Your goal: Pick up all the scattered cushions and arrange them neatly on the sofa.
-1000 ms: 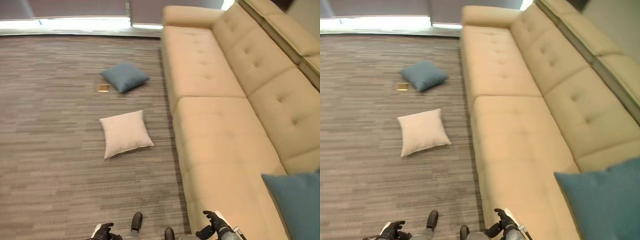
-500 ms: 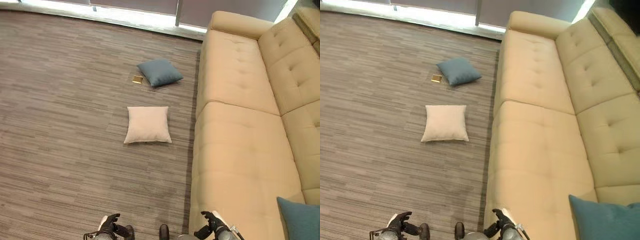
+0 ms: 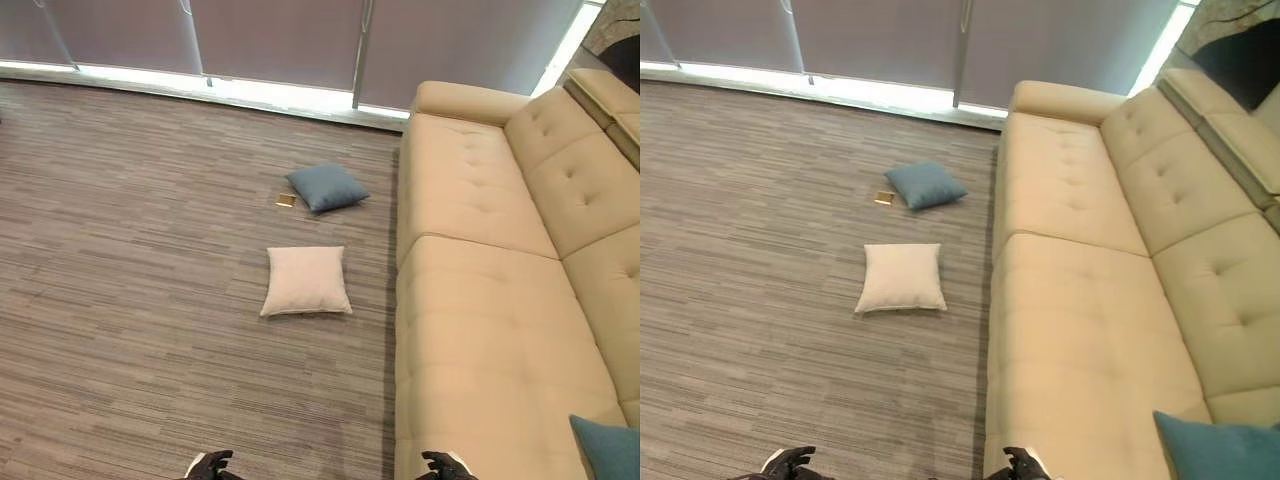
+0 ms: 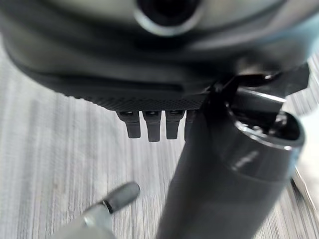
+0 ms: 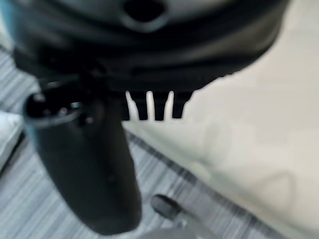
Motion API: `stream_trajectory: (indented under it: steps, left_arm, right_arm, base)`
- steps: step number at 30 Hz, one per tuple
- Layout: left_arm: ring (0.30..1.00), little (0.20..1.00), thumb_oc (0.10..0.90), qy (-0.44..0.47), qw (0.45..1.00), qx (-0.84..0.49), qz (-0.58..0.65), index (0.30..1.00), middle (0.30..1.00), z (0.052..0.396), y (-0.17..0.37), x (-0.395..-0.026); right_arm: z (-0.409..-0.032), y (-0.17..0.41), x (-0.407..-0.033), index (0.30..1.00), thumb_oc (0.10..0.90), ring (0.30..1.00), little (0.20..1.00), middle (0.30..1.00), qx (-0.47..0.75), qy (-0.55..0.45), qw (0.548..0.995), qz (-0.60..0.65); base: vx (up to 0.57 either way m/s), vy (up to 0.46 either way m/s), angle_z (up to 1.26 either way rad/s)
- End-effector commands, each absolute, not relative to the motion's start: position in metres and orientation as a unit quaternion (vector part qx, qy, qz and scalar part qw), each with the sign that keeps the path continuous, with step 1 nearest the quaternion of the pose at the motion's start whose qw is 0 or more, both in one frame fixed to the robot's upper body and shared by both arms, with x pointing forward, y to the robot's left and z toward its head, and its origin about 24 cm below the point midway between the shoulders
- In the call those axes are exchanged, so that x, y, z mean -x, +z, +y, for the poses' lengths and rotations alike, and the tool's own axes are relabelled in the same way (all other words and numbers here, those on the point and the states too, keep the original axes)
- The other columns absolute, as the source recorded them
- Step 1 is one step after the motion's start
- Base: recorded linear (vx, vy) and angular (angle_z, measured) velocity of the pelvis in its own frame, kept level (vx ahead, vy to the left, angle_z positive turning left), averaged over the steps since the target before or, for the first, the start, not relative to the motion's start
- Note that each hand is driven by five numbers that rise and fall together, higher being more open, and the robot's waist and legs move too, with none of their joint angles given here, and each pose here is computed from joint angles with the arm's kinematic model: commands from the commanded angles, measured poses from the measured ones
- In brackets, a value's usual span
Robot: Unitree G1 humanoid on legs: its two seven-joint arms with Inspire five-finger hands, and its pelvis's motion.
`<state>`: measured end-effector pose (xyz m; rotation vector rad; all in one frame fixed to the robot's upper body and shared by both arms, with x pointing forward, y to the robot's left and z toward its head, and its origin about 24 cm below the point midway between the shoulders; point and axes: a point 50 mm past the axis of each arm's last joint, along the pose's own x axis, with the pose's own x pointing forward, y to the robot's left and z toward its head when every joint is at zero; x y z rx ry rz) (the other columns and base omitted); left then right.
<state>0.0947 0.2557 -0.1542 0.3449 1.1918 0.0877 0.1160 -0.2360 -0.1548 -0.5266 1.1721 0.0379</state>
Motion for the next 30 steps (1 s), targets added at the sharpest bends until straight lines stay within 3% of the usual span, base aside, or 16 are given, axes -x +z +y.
stream_trajectory:
  steps: [1, 10, 30]
  left_arm:
    - [0.900, 0.900, 0.800, 0.066, 0.816, -0.166, 0.550, 0.900, 0.900, 0.272, -0.149, -0.097]
    - [0.900, 0.900, 0.800, 0.051, 0.841, -0.175, 0.510, 0.900, 0.900, 0.265, -0.142, -0.127]
    - [0.900, 0.900, 0.800, 0.073, 0.834, -0.178, 0.517, 0.900, 0.900, 0.275, -0.140, -0.121]
  right_arm:
    - [-0.256, -0.147, -0.127, 0.900, 0.800, 0.900, 0.900, 0.900, 0.265, -0.011, 0.798, 0.541]
    - [-0.265, -0.144, -0.126, 0.900, 0.800, 0.900, 0.900, 0.900, 0.276, -0.026, 0.795, 0.540]
    - [-0.247, -0.142, -0.146, 0.900, 0.800, 0.900, 0.900, 0.900, 0.305, 0.023, 0.802, 0.513]
  base:
    - [0.04, -0.046, 0.03]
    - [-0.03, -0.043, 0.19]
    - [0.16, 0.127, -0.06]
